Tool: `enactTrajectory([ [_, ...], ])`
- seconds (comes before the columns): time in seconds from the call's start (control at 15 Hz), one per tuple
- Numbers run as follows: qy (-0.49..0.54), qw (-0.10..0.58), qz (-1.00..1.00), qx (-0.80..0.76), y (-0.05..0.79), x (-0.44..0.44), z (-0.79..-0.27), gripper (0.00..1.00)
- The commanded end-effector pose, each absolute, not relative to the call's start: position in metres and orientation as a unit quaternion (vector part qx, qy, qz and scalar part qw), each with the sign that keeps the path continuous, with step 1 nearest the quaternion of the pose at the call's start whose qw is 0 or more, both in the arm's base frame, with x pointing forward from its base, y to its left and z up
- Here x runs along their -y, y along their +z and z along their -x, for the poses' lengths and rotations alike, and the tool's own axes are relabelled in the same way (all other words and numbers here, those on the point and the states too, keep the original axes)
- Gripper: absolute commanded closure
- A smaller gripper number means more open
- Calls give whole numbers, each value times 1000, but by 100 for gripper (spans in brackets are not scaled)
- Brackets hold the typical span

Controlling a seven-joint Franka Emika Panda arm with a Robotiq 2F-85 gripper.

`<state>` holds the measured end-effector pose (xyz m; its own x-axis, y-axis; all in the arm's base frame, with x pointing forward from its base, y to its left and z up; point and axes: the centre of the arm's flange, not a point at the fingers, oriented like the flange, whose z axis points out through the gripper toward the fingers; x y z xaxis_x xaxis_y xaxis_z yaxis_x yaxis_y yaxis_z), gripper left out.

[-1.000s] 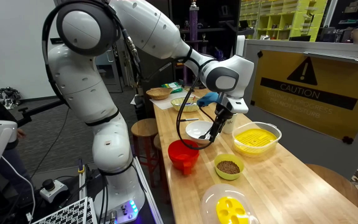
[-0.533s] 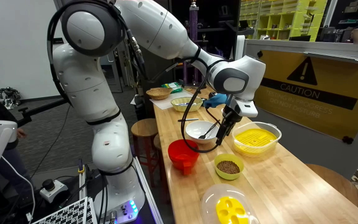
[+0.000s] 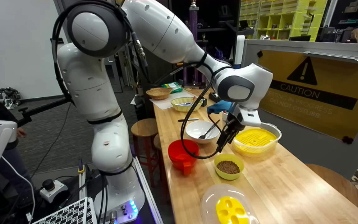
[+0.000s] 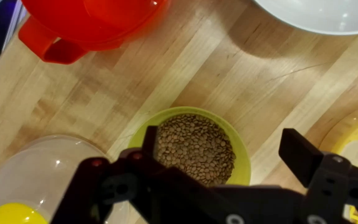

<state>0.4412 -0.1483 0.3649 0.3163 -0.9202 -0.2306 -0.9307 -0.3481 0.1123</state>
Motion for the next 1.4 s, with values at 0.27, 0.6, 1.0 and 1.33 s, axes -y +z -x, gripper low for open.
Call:
enactTrajectory([
  [0.27,132,26,788,-600,365,163,-448,0],
  [0.6,139,26,784,-605,357,168,-460,0],
  [1.0,140,29,779,-611,354,175,-474,0],
  [1.33,139,31,774,-618,354,185,-476,0],
])
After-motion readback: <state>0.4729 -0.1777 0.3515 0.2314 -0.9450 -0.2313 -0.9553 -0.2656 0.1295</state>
